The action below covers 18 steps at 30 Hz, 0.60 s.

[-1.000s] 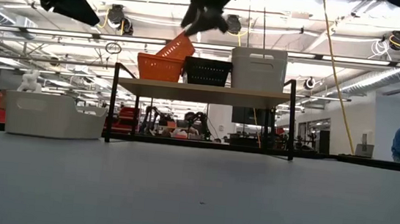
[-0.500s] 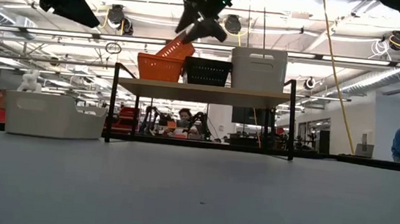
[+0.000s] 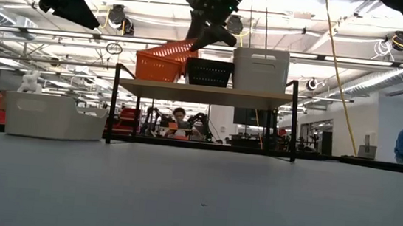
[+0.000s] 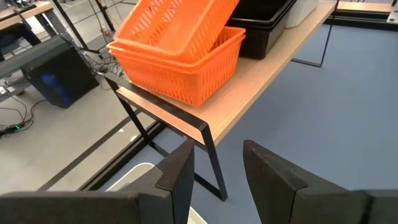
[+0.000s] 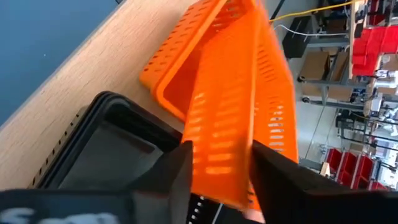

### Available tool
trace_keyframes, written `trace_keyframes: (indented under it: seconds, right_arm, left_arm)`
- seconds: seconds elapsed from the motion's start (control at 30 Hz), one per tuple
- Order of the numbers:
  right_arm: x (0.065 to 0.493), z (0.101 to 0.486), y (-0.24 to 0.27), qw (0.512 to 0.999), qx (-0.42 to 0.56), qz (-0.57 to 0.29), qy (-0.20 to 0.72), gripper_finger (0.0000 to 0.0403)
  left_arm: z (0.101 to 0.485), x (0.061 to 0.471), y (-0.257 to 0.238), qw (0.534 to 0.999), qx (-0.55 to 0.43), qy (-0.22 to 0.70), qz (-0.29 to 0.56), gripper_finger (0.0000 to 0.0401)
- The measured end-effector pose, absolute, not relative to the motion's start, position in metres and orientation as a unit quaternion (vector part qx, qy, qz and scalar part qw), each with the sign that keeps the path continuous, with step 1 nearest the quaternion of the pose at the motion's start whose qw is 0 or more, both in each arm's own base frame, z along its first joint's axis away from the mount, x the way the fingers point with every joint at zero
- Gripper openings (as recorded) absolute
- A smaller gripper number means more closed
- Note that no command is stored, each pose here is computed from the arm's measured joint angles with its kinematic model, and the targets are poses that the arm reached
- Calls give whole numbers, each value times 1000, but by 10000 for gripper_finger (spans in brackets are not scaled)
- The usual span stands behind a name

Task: Stack baskets on shelf by color
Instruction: Stack the orange bin on top of the other orange bin on the shelf

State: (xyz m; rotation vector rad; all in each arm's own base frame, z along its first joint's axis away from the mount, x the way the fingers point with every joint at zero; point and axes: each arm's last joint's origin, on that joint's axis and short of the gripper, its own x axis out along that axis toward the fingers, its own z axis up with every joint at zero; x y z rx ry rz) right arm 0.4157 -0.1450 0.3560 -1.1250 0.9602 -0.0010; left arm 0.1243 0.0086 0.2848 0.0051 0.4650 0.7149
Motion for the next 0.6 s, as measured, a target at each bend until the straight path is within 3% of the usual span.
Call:
trace_keyframes:
  seconds: [0.33, 0.6]
  right_arm:
    - [416, 356, -145, 735, -519, 3, 437, 12]
    - [421, 365, -144, 792, -461, -60, 396, 6]
  left_arm:
    - [285, 124, 9, 911, 4, 226, 346, 140]
    - [285, 124, 9, 911, 3, 225, 346, 140]
